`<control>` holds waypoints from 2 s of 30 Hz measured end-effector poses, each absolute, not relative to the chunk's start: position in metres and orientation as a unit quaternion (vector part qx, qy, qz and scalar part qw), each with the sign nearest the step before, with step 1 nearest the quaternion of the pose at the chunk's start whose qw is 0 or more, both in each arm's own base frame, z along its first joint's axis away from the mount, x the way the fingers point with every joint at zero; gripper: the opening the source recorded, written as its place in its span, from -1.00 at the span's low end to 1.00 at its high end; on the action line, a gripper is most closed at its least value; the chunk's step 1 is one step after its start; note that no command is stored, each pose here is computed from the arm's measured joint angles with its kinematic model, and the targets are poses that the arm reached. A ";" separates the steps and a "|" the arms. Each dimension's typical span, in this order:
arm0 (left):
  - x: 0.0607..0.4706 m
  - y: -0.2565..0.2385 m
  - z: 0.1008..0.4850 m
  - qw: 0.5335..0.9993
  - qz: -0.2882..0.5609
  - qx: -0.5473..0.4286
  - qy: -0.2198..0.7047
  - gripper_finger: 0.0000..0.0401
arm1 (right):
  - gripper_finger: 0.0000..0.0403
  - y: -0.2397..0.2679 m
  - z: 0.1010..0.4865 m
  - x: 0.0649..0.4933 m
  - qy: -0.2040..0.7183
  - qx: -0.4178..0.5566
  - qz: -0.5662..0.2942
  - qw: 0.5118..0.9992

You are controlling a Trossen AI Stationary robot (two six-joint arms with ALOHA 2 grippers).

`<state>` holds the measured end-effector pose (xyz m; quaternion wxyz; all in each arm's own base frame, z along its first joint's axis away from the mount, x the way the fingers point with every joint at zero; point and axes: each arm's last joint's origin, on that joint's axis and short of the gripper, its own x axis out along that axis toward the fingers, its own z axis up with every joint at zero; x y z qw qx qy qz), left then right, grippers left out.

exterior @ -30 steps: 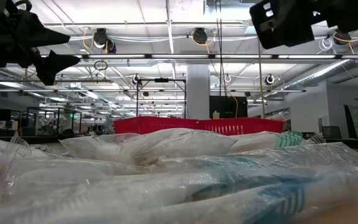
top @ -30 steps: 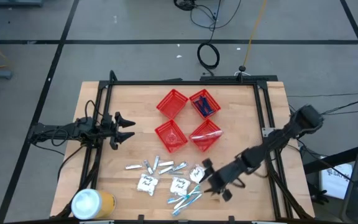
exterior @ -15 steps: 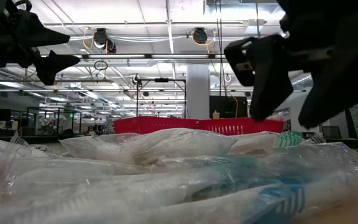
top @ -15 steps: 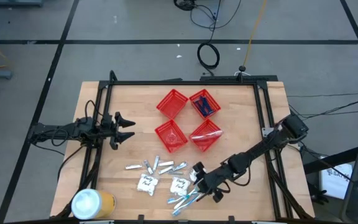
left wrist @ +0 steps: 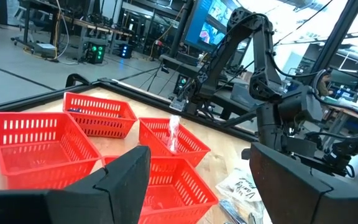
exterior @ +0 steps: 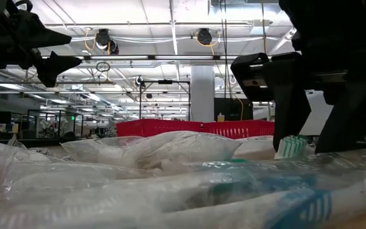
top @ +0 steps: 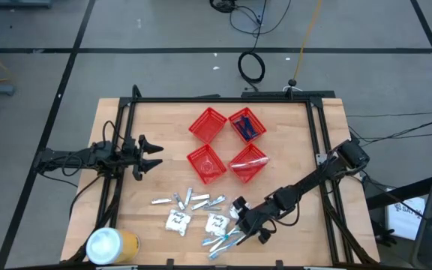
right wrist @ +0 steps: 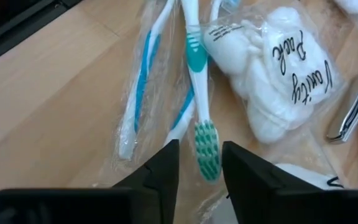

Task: Pick & Place Travel size toiletries
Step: Put the green toothbrush into the bottom right red bin

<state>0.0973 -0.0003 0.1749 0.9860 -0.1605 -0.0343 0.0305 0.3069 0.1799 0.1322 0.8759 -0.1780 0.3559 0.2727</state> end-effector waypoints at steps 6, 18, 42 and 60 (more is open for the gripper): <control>0.097 0.000 0.175 0.986 0.031 -0.161 -0.034 0.35 | -0.67 0.179 0.132 0.307 0.353 -0.185 0.274 0.875; 0.097 0.000 0.175 0.986 0.030 -0.161 -0.034 0.35 | -0.99 0.178 0.139 0.307 0.342 -0.191 0.275 0.878; 0.097 0.000 0.175 0.986 0.030 -0.161 -0.034 0.35 | -0.76 0.177 0.168 0.306 0.290 -0.174 0.276 0.900; 0.097 0.000 0.175 0.986 0.030 -0.161 -0.034 0.35 | -0.22 0.180 0.129 0.320 0.304 -0.155 0.263 0.902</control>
